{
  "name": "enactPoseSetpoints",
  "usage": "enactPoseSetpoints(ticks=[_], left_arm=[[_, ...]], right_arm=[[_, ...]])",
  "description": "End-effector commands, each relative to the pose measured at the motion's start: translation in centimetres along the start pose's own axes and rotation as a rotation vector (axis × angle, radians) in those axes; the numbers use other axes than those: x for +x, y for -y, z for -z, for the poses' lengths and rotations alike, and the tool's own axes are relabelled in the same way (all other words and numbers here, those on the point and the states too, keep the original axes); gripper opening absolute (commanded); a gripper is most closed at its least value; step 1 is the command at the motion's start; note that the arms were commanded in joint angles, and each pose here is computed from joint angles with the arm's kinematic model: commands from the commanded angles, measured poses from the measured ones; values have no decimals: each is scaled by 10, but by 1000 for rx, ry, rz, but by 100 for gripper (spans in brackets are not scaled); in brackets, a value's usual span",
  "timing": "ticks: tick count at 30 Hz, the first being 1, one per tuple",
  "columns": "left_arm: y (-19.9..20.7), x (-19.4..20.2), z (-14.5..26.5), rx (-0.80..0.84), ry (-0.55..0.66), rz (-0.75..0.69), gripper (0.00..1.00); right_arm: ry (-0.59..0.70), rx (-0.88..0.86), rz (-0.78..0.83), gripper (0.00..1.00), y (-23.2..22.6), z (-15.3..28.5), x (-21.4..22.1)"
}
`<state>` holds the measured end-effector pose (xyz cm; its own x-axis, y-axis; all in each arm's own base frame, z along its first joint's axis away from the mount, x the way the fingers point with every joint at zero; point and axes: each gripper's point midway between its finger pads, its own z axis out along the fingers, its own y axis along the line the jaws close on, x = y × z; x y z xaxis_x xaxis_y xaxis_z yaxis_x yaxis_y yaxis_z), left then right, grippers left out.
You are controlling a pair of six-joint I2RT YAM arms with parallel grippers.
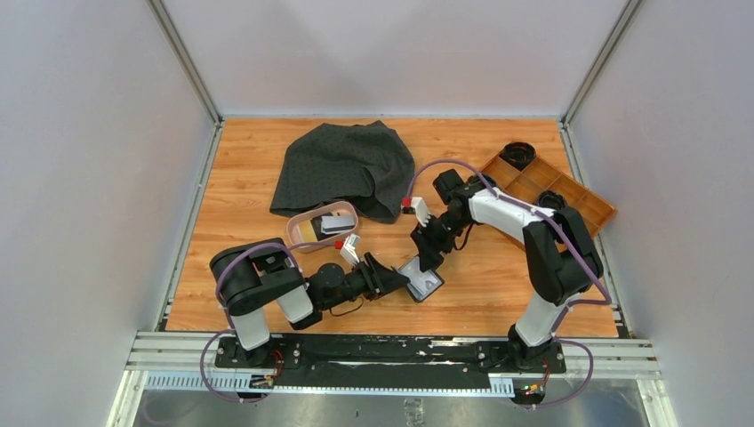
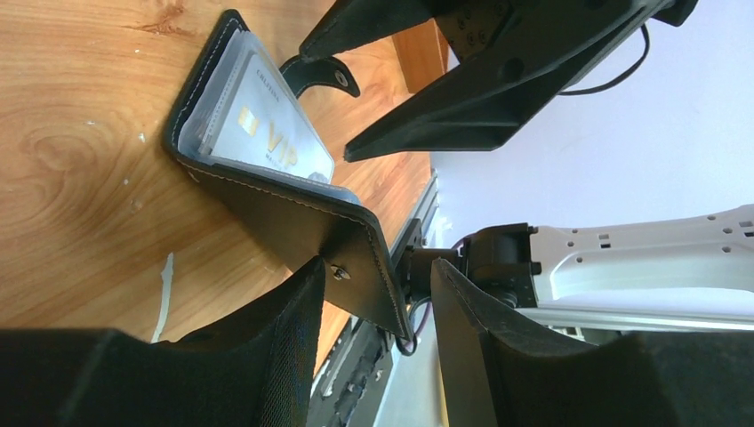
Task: Put the credit cards into the card holder
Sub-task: Close the card holder at the center of the board.
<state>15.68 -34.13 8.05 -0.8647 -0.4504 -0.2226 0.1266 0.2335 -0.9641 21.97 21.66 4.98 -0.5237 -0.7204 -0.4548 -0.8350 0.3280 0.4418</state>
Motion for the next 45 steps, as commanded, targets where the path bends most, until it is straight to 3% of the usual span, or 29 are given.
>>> enactPoseSetpoints(ticks=[1,32,39,45], left_arm=[[4,2,-5,1,-12,-37,49],[-25,-18,-52,-141,-20,-105,49],[-32,-28,-46,-235,-5,-219,47],[-21,-37,-51,-225,0,-299,47]], right_arm=[[61,-19,1,60,-6,19,-8],[224,103,70,61,5,76,-17],[356,73,274,60,-32,103,-29],[516,-7,592,61,-83,109,-26]])
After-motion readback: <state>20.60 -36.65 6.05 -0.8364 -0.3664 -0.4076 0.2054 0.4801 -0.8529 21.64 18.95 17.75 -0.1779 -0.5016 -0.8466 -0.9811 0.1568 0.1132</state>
